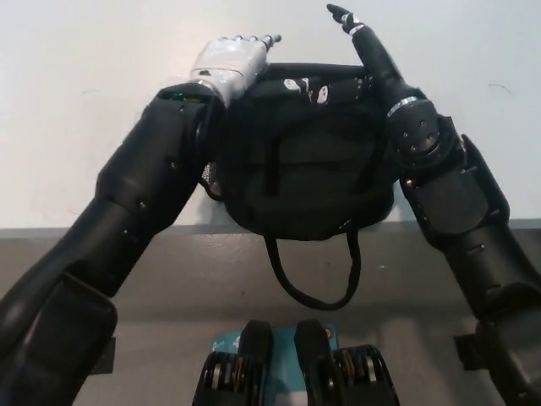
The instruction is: A soft travel bag is kept infront of the robot in the middle of the desk and the robot uses both its hands to press it to reduce its size
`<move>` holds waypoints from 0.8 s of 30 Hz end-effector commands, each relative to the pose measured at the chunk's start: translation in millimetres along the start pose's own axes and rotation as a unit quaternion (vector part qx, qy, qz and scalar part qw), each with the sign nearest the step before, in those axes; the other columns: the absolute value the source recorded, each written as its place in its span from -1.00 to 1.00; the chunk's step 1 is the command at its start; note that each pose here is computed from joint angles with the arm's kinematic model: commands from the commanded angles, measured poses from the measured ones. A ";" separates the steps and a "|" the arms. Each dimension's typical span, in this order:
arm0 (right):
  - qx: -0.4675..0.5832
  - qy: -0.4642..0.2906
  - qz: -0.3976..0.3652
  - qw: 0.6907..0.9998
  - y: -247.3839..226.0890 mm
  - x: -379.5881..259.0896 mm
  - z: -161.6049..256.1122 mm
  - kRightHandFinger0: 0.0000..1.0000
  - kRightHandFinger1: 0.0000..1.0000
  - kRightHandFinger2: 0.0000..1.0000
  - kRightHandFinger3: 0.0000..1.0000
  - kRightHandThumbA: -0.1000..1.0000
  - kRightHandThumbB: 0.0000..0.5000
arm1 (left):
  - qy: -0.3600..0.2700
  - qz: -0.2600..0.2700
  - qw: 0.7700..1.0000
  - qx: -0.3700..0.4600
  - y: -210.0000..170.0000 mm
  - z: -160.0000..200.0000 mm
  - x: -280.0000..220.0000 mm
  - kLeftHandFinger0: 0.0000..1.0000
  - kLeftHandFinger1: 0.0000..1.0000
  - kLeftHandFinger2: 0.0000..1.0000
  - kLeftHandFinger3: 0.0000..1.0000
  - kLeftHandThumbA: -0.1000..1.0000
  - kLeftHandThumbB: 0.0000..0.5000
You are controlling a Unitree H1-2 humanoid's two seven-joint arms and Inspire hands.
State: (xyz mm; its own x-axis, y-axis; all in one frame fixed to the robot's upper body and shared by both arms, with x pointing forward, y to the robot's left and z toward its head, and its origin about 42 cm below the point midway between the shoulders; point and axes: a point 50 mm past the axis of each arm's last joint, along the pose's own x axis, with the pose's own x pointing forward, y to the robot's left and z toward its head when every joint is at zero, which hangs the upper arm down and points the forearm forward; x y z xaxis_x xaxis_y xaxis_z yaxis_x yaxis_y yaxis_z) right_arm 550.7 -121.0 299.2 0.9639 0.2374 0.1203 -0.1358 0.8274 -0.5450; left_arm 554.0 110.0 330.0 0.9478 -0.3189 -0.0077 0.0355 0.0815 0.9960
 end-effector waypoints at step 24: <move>0.115 0.107 0.011 0.988 101.0 -72.6 -129.9 1.00 1.00 1.00 1.00 1.00 0.22 | 0.048 -0.056 0.995 -0.061 -170.3 -4.2 -45.1 1.00 1.00 1.00 1.00 1.00 -0.85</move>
State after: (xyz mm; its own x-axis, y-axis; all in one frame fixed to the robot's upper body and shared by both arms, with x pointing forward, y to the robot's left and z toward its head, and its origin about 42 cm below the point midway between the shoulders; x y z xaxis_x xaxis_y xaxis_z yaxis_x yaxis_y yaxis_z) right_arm 514.2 -122.0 164.3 0.9822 0.1872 -0.0175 -0.1792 0.9041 -0.3880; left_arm 519.7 108.3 199.3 0.9617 -0.2596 -0.0884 0.1205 0.1105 0.9865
